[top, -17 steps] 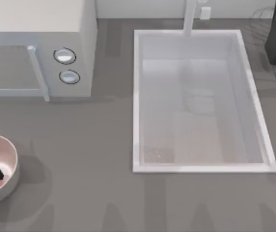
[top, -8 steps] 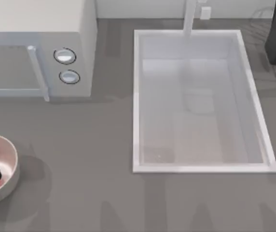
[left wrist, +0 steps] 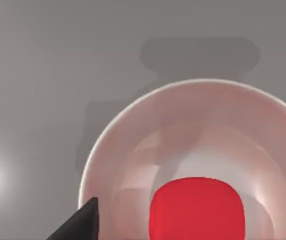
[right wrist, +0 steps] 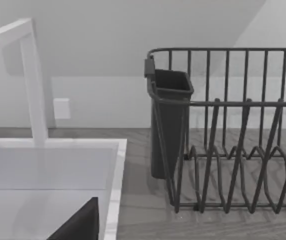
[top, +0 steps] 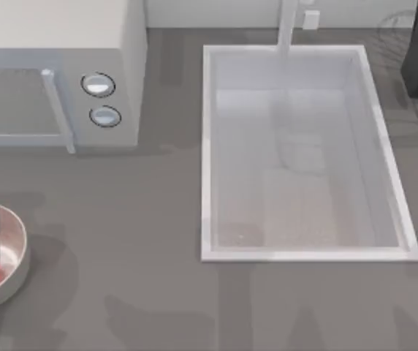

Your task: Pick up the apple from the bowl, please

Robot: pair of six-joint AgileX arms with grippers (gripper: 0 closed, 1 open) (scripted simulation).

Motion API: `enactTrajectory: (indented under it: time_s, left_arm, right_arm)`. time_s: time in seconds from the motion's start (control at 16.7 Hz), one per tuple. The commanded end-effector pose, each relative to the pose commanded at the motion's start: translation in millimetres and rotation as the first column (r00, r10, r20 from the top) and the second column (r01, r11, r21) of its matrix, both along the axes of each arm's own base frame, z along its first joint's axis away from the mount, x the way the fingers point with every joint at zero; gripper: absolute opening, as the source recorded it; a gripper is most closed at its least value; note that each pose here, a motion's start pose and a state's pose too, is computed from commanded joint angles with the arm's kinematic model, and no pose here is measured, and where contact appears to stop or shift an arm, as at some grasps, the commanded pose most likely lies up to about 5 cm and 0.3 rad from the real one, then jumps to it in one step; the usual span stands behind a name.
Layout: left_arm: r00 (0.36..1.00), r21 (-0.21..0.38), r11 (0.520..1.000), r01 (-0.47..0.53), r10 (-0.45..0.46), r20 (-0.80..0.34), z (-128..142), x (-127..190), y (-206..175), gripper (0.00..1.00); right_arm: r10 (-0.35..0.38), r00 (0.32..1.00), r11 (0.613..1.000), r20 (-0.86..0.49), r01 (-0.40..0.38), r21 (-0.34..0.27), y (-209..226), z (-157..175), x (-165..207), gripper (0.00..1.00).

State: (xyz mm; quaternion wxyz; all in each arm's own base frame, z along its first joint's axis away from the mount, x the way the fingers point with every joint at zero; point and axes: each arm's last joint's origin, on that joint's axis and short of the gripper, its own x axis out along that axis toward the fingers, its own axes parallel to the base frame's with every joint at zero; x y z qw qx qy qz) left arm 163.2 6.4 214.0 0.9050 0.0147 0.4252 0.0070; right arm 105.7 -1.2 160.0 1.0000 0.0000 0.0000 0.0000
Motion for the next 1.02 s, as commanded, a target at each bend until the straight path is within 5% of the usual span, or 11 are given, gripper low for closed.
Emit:
enactTrajectory:
  time_s: [0.24, 0.48, 1.02]
  left_arm:
    - [0.933, -0.008, 1.000, 0.001, -0.004, -0.360, -1.9, 43.0, 5.5, 1.00]
    - [0.815, -0.020, 1.000, 0.000, -0.012, -0.579, -11.7, 74.7, 10.2, 1.00]
    - [0.769, -0.025, 1.000, 0.003, -0.019, -0.639, -19.5, 84.4, 10.7, 1.00]
  right_arm:
    - [0.000, 1.000, 1.000, 0.000, 0.000, 0.000, 0.0, 0.0, 0.0, 1.00]
    - [0.000, 1.000, 1.000, 0.000, 0.000, 0.000, 0.0, 0.0, 0.0, 1.00]
    - [0.000, 1.000, 1.000, 0.000, 0.000, 0.000, 0.0, 0.0, 0.0, 1.00]
